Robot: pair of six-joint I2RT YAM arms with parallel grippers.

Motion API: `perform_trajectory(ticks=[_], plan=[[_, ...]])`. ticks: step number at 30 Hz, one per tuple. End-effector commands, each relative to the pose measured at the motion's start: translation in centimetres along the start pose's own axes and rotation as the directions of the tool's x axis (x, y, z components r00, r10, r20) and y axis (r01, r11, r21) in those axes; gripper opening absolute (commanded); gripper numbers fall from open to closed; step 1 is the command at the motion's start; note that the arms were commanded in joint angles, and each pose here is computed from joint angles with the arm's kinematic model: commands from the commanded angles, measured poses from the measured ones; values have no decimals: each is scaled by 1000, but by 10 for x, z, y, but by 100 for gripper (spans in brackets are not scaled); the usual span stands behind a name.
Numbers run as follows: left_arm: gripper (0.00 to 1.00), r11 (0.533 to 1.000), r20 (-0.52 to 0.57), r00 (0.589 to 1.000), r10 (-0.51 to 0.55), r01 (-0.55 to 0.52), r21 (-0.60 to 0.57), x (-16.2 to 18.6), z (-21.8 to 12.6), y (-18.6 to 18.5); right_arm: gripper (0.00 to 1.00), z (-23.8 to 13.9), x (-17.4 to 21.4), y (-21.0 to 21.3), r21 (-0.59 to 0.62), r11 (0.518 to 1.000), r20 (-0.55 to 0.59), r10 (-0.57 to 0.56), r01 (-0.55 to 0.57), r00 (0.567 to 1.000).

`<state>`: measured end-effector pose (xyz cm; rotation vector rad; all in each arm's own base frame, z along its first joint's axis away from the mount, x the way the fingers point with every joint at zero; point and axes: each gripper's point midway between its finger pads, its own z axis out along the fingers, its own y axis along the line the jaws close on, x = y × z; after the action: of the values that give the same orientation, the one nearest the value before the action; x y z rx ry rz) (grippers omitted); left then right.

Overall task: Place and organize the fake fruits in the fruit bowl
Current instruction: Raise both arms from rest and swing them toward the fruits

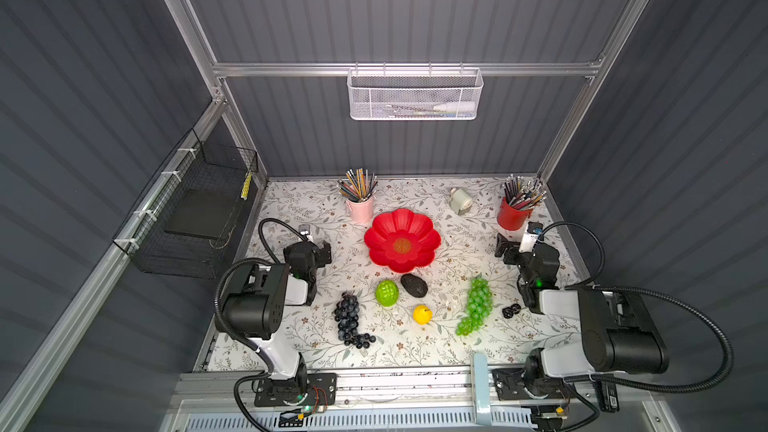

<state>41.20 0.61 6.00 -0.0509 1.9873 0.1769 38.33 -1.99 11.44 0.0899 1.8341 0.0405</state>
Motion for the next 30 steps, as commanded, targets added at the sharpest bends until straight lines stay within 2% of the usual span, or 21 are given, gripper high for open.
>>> perform_trajectory(ticks=[1, 20, 23, 27, 30], plan=[[100, 1000, 26, 1000, -18, 19, -9, -8, 1, 1, 99, 2, -5, 0, -2, 1000, 14, -9, 9, 1000], [100, 1000, 34, 999, -20, 21, -11, -10, 0, 2, 99, 2, -6, -1, -3, 1000, 15, -4, 4, 1000], [100, 995, 5, 999, -47, 47, -84, -18, 0, 15, 99, -3, -13, -20, 111, 993, 33, 40, -44, 999], [100, 988, -56, 997, -53, 45, -146, -42, -2, 25, 99, -13, -35, -16, 104, 994, 20, 30, -32, 999], [100, 977, -122, 986, -117, 92, -195, -60, -4, 32, 99, -23, -58, -18, 133, 983, -4, 126, -125, 992]])
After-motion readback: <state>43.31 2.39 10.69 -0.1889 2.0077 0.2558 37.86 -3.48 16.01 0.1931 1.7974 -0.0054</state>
